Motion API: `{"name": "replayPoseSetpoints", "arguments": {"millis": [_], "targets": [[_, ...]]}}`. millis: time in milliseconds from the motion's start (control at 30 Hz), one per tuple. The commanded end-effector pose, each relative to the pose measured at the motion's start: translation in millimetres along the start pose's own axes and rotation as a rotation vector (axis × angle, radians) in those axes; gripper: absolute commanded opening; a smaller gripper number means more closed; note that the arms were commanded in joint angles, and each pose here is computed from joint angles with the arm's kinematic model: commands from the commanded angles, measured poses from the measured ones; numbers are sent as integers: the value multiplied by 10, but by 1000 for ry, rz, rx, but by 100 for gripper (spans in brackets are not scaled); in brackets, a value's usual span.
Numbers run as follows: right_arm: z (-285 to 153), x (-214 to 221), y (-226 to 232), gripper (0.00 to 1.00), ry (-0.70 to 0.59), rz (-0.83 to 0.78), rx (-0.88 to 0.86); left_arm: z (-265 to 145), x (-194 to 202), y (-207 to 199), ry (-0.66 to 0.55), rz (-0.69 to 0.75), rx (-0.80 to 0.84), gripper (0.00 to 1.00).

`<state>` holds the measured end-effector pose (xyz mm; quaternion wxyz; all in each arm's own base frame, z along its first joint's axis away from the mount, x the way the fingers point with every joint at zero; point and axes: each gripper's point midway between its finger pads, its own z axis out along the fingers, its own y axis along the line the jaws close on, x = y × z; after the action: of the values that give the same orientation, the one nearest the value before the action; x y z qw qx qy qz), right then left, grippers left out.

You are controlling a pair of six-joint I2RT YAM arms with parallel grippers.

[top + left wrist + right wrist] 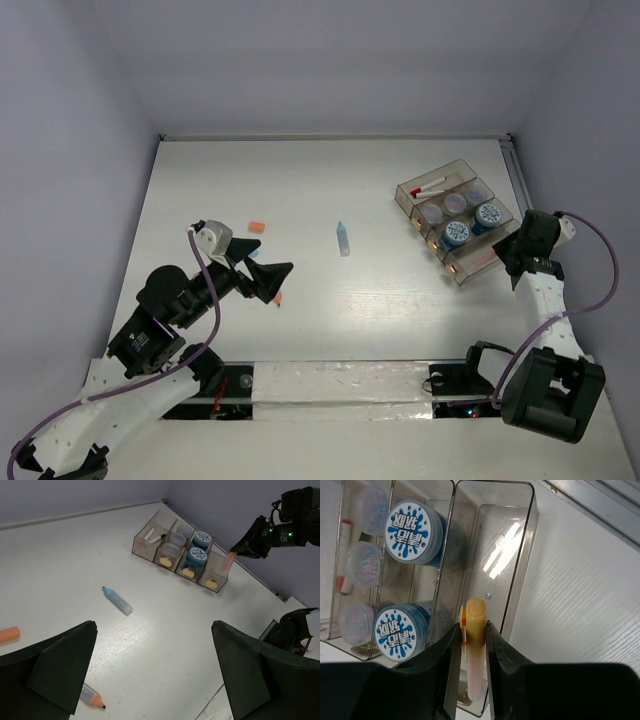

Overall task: Sort the stationery into containers
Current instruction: Place the pen in the storage box.

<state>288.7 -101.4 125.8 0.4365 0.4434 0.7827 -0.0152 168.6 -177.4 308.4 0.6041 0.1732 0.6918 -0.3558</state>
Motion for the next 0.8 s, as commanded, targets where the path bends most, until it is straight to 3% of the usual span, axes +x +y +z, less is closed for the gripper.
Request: {"name": "replayPoseSetpoints", "arguments": {"millis": [0, 67, 200, 300, 433, 567, 767], "targets": [[0, -272, 148, 7, -67, 9, -55, -1, -75, 1, -35, 11, -3, 99], [17, -254, 156, 18, -56, 3, -58, 2, -73, 5, -34, 11, -4, 99], [18, -287, 145, 55, -53, -2, -50, 12, -63, 21, -30, 9, -13, 99], [-28, -346, 183, 69, -66, -16, -66, 21, -57, 35, -28, 9, -21, 99], [-201, -492, 371, 76, -100, -49, -160, 35, -45, 58, -22, 7, -33, 99], [-542, -527, 830, 80, -74, -109, -423, 55, -47, 123, -22, 3, -67, 99], [-966, -12, 1542, 84, 105, -262, -714, 89, -62, 436, -28, -13, -223, 99]]}}
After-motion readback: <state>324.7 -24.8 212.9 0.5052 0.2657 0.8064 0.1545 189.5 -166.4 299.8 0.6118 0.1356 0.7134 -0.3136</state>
